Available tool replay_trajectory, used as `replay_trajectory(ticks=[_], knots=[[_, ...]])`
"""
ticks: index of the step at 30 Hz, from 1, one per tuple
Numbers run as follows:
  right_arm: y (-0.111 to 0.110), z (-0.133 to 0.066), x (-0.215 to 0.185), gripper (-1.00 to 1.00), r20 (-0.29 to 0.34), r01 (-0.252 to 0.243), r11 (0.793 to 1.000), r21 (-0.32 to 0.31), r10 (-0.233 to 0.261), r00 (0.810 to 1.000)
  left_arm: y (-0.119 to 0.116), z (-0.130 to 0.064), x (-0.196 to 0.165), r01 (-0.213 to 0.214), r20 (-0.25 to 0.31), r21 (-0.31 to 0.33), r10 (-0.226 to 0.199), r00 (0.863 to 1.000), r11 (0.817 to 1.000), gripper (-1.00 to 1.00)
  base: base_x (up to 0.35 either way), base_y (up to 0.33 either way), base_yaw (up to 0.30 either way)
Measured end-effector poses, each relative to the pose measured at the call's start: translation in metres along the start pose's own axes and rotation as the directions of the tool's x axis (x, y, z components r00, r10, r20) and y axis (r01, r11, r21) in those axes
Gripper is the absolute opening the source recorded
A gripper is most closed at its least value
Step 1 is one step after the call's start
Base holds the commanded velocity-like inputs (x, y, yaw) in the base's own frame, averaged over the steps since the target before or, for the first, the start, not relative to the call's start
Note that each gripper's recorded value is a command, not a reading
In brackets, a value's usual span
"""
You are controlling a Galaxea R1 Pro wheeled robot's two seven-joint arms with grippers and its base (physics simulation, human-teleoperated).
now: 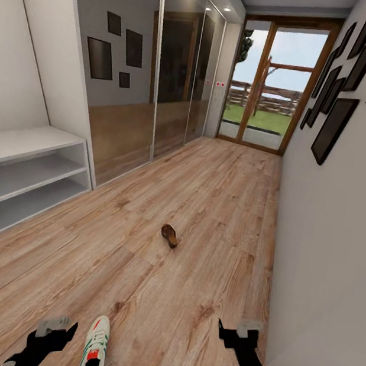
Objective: Pick up the two gym shoes and the two sandals from the corridor floor and place them onto the hallstand (shoe rack) in the corridor, making sure they are on the rack and not on the floor. Arrange them so the two gym shoes are next to each other and the two sandals are next to each other.
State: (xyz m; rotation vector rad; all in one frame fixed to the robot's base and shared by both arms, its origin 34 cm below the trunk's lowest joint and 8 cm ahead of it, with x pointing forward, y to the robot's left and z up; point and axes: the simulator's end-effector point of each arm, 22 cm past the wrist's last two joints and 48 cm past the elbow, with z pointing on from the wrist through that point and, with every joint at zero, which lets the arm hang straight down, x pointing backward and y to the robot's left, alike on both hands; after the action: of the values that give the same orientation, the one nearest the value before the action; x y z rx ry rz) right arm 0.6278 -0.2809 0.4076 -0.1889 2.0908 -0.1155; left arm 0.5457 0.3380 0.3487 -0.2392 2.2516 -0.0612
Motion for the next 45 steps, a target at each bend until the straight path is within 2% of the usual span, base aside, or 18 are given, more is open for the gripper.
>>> replay_trajectory(ticks=[4, 11, 22, 35, 45], knots=[[0.014, 0.006, -0.008, 1.0, -0.074, 0.01, 0.998, -0.067, -0.015, 0.997, 0.0, 0.002, -0.001, -0.005, -0.009, -0.006, 0.005, 1.0, 1.0, 1.0, 0.0, 0.0, 0.0], [0.021, 0.007, -0.007, 1.0, -0.131, 0.004, 0.995, -0.101, -0.017, 0.991, 0.002, 0.001, 0.003, -0.012, -0.013, -0.007, 0.012, 1.0, 1.0, 1.0, 0.0, 0.0, 0.0], [0.015, 0.008, -0.009, 1.0, -0.14, 0.004, 0.995, -0.098, -0.018, 0.99, 0.0, 0.0, 0.003, -0.014, -0.013, 0.001, 0.014, 1.0, 1.0, 1.0, 0.0, 0.0, 0.0], [0.014, 0.007, -0.009, 1.0, -0.142, 0.005, 0.995, -0.096, -0.019, 0.99, -0.005, 0.001, 0.004, -0.035, -0.019, 0.01, 0.035, 0.999, 0.999, 1.0, 0.0, -0.186, 0.0], [0.013, 0.007, -0.009, 1.0, -0.141, 0.005, 0.995, -0.096, -0.019, 0.99, -0.005, 0.001, 0.004, -0.037, -0.02, 0.01, 0.037, 0.999, 0.999, 1.0, 0.0, -0.037, 0.0]])
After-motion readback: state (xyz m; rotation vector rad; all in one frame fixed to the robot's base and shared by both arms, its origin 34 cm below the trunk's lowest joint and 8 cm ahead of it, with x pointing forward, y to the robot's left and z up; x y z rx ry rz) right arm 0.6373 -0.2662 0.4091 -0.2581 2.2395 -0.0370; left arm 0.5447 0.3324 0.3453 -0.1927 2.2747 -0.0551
